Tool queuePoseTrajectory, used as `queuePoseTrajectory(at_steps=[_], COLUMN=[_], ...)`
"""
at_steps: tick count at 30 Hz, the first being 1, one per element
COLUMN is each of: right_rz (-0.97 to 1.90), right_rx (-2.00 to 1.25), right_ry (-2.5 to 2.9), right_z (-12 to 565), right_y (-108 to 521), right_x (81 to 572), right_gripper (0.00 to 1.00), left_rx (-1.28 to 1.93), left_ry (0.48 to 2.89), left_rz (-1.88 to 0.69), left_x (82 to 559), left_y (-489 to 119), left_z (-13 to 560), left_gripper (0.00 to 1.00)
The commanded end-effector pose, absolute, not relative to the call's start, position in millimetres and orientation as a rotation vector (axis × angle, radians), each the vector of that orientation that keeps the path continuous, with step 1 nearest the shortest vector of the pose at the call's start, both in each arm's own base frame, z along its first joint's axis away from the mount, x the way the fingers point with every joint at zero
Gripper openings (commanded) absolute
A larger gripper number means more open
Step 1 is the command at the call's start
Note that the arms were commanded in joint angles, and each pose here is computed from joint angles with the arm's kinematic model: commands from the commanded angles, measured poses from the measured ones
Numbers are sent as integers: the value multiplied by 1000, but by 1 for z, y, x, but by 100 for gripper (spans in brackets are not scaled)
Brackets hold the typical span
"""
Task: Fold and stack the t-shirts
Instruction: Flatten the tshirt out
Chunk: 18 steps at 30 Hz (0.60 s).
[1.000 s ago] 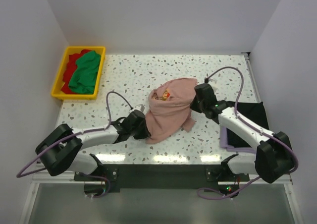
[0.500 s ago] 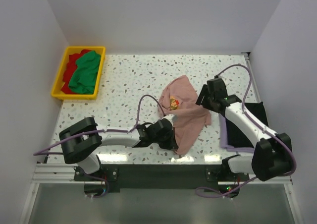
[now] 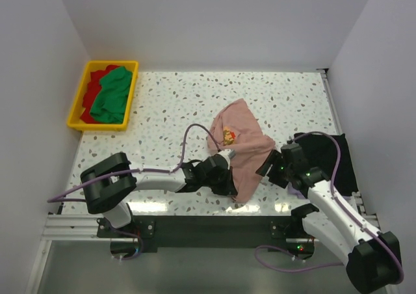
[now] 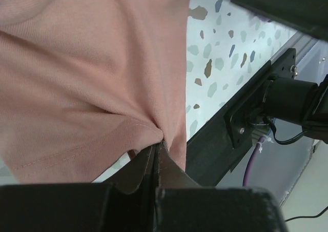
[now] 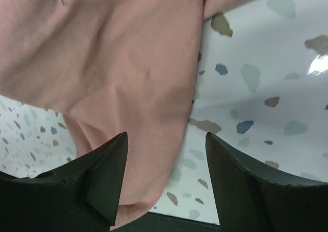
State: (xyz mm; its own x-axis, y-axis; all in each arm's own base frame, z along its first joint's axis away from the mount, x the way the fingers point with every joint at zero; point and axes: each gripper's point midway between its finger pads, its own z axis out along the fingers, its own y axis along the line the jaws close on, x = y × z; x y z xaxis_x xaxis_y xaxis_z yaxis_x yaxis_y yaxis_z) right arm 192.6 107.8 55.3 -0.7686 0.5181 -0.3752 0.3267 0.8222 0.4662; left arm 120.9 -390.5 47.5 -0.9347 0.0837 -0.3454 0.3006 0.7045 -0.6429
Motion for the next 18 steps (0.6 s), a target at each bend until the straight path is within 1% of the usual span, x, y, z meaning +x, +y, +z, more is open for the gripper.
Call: queuePoseTrajectory(at_steps=[1,5,6,10,15,18], right_rz=[660,703,687,730,804,860], right_rx=[688,678,693,738,783,789], right_ry=[2530,2565,2601,2629,2546,2475], right_z=[57,47,35,22,33,51], right_y=[127,144,145,155,165,173], right_x=[179,164,157,151,167,183], right_gripper=[65,66,66,68,70,67], left_rx=[322,326,328,324,342,358], left_ry=[2521,2509,2504,2480,2450,2428], left_rz=[-1148,-1167,-1175,-1212,-1253,-1288], left_x=[135,136,136,136,134,132], left_y=[-413,-417,-418,-420,-423,-425], left_z=[78,81,83,95,109,118], left_gripper=[0,0,0,0,0,0])
